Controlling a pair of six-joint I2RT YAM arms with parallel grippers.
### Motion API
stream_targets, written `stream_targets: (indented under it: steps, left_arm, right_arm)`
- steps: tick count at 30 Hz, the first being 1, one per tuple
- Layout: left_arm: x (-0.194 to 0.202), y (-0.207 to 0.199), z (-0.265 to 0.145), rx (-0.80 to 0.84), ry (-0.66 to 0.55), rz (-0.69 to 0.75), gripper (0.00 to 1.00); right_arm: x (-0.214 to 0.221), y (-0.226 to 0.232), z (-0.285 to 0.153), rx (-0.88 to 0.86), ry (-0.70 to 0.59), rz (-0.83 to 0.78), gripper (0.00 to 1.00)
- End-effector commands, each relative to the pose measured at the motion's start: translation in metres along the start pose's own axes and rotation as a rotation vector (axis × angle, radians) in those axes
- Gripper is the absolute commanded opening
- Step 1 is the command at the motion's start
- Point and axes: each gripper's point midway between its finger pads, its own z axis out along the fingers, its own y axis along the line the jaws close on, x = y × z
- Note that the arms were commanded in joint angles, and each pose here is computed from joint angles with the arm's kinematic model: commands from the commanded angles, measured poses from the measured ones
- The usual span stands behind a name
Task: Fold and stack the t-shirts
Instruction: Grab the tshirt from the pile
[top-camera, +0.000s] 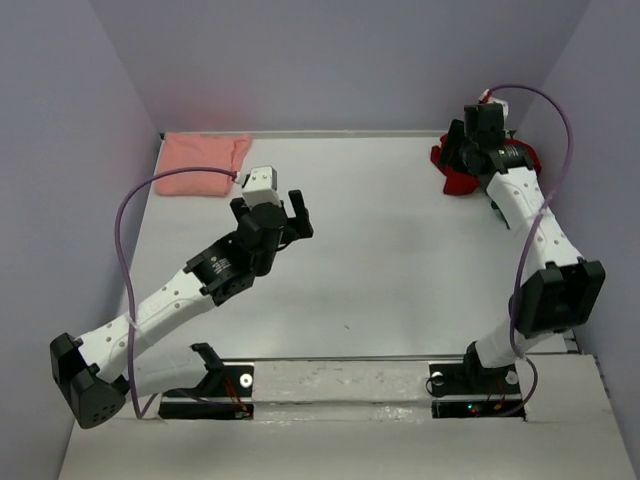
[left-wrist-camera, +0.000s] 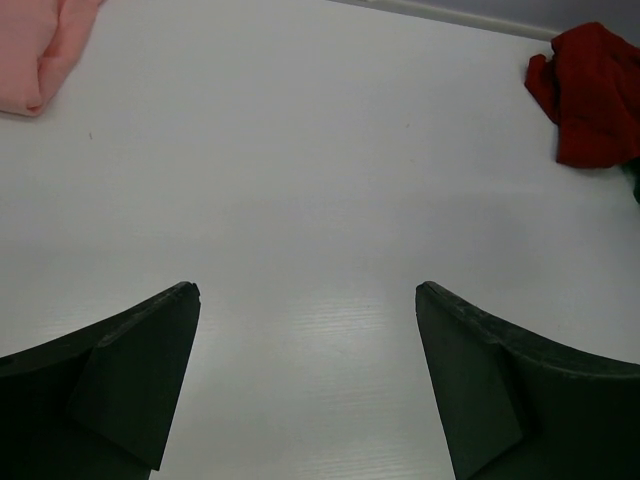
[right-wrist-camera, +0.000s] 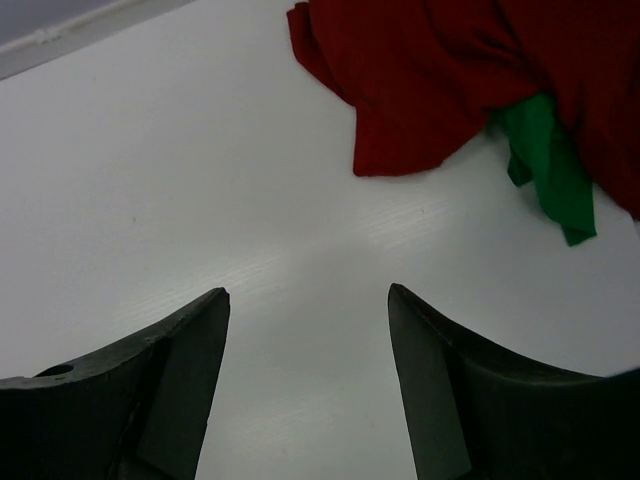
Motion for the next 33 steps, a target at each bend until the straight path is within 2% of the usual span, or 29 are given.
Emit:
stream_targets:
  steps: [1,3,4,5,8,11,14,21,28,33]
  left_arm:
    - [-0.010,-0.007,0.020,0.010,0.011,0.001,0.99]
    - [-0.006,-0.013,0.035,0.010,0.036,0.017,0.99]
    - [-0.003,-0.009,0.039,-0.005,0.043,0.018,0.99]
    - [-0.006,-0.013,0.041,0.011,0.046,0.012,0.99]
    - [-0.010,-0.014,0.046,0.020,0.045,0.005,0.99]
    - [-0.013,-0.013,0.048,0.030,0.039,-0.001,0.99]
    - [-0.016,-0.009,0.050,0.026,0.038,-0.007,0.99]
    - [-0.019,-0.015,0.050,0.067,0.041,-0.020,0.99]
    - [-0.030,-0.023,0.039,0.121,0.031,-0.036,0.99]
    - [-0.030,-0.023,0.037,0.125,0.038,-0.022,0.99]
  right_arm:
    - [-0.037,0.022,0.031,-0.116,0.002,-0.040,0.70]
    - [-0.028,0.018,0.072,-0.085,0.066,-0.055,0.69]
    - [-0.039,0.014,0.069,-0.085,0.049,-0.043,0.68]
    - [-0.028,0.009,0.088,-0.066,0.092,-0.032,0.63]
    - [-0.031,-0.008,0.102,-0.039,0.107,-0.004,0.60]
    - [-0.015,-0.034,0.109,0.025,0.137,0.040,0.60]
    - [-0.011,-0.051,0.110,0.008,0.125,0.119,0.60]
    - [0.033,-0.049,0.126,-0.040,0.196,0.135,0.60]
    - [0.070,-0.049,0.171,-0.093,0.283,0.154,0.60]
    - [0.064,-0.054,0.183,-0.072,0.274,0.170,0.60]
